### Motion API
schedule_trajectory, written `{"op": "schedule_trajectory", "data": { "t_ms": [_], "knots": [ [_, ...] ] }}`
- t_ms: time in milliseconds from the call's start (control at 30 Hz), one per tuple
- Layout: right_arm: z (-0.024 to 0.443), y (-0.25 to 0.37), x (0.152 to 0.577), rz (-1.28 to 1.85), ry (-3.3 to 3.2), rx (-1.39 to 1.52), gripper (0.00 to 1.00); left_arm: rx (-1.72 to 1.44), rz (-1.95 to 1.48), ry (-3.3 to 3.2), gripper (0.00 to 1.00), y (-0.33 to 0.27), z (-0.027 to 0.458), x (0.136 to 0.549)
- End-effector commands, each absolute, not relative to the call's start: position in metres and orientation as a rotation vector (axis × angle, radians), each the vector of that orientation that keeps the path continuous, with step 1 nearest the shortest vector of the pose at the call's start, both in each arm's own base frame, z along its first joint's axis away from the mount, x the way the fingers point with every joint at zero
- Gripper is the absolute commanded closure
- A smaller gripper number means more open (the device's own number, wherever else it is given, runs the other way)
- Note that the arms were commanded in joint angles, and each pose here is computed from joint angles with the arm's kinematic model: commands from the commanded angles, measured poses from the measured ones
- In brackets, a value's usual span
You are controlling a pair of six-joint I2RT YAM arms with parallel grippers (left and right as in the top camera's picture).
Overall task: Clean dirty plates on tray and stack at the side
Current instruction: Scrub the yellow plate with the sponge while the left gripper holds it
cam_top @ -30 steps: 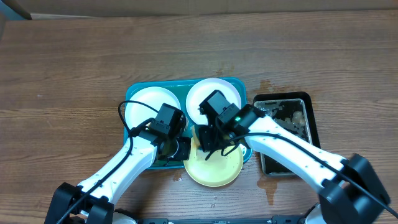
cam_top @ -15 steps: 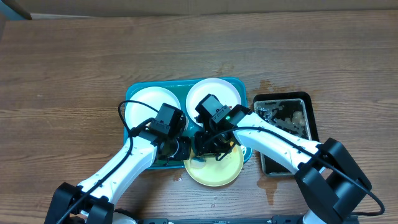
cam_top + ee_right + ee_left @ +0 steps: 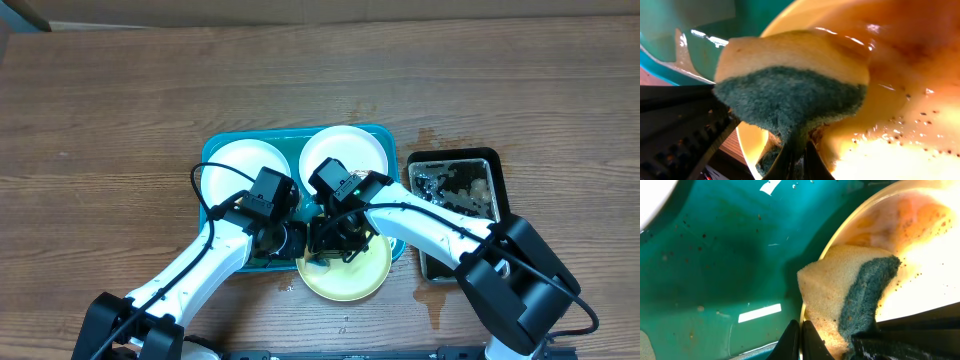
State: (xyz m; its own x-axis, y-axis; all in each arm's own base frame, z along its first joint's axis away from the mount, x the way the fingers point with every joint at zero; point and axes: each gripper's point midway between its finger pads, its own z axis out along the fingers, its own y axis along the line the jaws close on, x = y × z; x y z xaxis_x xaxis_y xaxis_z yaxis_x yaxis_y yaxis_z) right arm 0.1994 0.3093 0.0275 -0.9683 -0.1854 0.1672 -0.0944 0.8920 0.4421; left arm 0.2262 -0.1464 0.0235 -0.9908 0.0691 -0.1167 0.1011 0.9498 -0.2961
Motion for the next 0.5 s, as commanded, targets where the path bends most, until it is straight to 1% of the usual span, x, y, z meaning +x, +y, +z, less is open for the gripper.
{"op": "schedule_trajectory", "data": {
  "t_ms": [0,267,467],
  "knots": [
    [0.016,0.29,0.21,-0.539,-2.896,0.114,0.96,0.168,-0.481,3.003,0.96,-0.15,0.023,0.223],
    [0.022,0.264,0.232,-0.418,-2.97,0.027,0.96,0.152,-0.419,3.031,0.96,-0.141,0.021,0.219],
    [0.052,0.261,0.243,-0.382,-3.033,0.075,0.96,0.15,-0.419,3.032,0.96,-0.141,0.02,0.219]
  ]
}}
